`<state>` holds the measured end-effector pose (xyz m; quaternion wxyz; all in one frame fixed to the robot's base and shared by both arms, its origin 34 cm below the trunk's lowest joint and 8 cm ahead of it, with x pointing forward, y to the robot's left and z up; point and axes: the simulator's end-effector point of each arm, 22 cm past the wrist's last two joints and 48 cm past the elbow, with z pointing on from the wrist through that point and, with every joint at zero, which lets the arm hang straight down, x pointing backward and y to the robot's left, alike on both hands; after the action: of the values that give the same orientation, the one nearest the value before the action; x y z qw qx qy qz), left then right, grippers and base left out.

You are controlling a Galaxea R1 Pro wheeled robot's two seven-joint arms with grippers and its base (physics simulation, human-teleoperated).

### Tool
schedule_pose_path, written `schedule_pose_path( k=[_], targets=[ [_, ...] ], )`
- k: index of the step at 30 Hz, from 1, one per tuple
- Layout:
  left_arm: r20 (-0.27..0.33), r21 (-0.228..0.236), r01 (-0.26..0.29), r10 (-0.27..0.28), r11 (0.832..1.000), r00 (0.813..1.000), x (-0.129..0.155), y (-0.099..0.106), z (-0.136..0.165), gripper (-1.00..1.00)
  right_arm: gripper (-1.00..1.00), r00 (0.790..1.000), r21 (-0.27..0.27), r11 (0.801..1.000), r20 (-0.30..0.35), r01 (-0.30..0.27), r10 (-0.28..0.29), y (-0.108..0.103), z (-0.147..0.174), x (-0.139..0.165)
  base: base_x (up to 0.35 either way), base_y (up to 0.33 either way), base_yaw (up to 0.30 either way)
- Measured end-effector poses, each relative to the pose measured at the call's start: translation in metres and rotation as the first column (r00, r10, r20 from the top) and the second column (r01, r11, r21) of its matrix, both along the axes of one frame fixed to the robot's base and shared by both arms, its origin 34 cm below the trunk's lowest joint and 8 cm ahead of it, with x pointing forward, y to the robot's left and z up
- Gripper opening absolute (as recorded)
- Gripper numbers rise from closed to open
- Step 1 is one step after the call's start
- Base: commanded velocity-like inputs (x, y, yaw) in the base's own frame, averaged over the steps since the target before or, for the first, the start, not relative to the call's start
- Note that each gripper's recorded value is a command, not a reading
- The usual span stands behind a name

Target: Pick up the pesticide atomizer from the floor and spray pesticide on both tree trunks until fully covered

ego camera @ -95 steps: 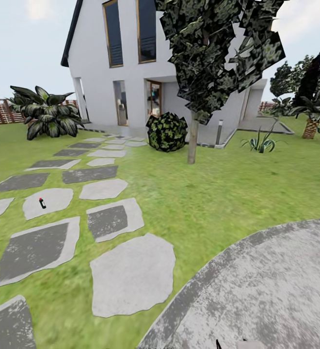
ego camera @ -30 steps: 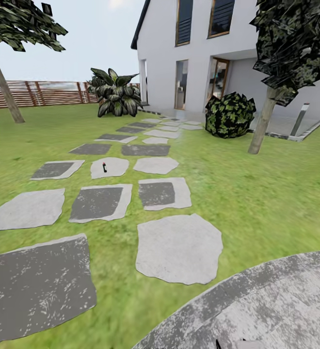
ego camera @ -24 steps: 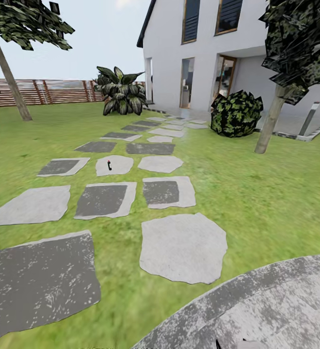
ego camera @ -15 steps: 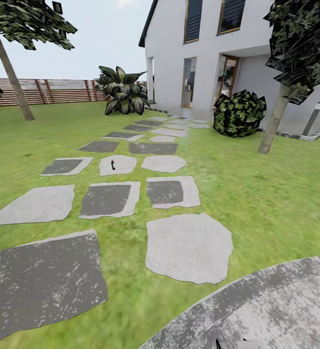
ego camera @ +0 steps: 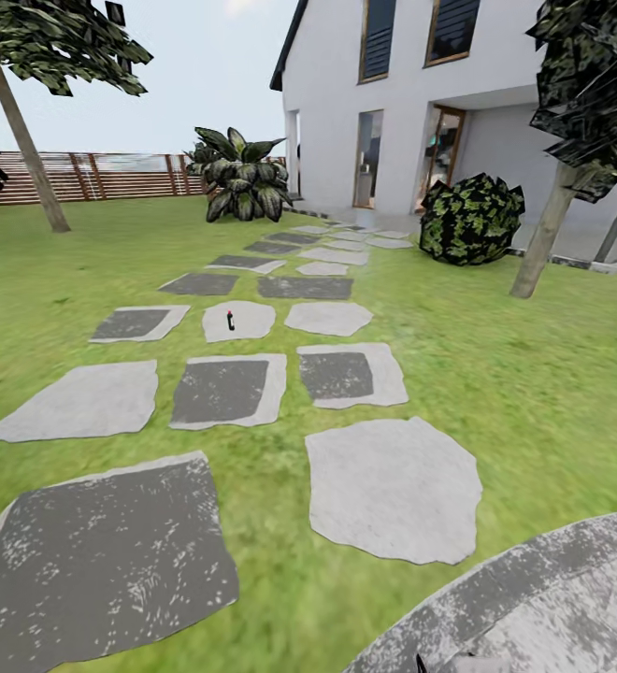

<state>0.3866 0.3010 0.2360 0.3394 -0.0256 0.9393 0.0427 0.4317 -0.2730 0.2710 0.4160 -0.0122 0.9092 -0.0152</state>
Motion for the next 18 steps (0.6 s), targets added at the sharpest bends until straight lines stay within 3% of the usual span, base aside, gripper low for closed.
schedule_pose_path(
  k=[18],
  targets=[
    [-0.003, 0.002, 0.008, -0.008, 1.000, 1.000, -0.0009, -0.0004, -0.0006, 1.00, 1.00, 1.000, 0.001, 1.000, 0.001, -0.002, 0.002, 0.0007, 0.0003, 0.0005, 0.205, 0.296, 0.000]
  ],
)
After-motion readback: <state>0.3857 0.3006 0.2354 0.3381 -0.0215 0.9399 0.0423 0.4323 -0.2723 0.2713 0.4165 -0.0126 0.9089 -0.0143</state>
